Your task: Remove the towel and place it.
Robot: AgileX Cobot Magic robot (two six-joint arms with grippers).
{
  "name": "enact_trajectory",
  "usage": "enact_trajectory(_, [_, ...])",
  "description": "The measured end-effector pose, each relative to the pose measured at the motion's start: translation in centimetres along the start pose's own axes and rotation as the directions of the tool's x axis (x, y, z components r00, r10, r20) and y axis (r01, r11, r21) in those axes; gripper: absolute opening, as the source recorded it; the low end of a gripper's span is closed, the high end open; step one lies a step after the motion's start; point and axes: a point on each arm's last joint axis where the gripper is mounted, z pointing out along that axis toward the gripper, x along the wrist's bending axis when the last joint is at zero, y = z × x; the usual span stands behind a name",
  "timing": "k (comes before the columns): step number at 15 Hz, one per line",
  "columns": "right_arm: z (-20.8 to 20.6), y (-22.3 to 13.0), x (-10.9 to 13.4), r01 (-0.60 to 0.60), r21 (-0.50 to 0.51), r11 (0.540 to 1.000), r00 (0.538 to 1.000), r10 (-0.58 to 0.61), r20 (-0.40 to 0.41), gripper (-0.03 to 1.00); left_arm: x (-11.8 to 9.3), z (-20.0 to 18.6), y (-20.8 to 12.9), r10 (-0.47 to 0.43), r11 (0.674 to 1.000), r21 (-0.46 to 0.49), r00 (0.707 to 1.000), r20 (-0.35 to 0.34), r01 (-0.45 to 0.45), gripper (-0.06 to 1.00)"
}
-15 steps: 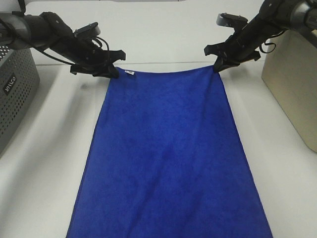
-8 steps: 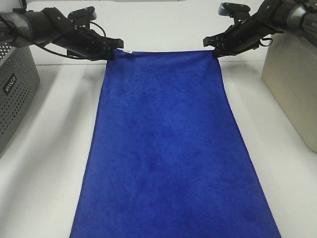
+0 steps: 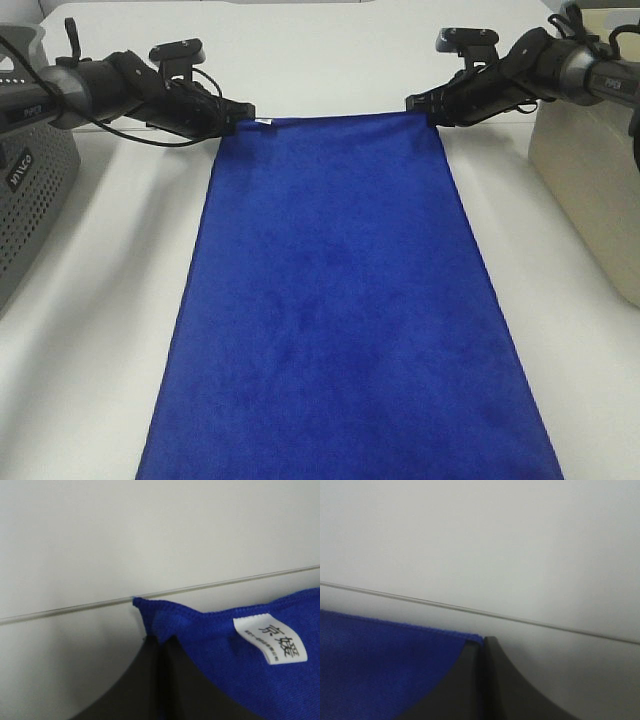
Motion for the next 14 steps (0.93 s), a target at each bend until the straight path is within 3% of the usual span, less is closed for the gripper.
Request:
enact_trajectory(5, [0.51,0.15,-0.15,-0.011,-0.065,0.998,1.000,0.013,0.029,0.02,0.03,0.49,-0.08,0.019,0.999,-0.038,1.000,-0.014,-0.019,0.00])
enact_trajectory(14, [0.52,0.33,-0.13,-0.006,-0.084,0.996,0.999,0.009,0.037,0.02,0.30,1.04,-0.36,0.031,0.996,-0.078,0.999,-0.036,-0.034,0.00])
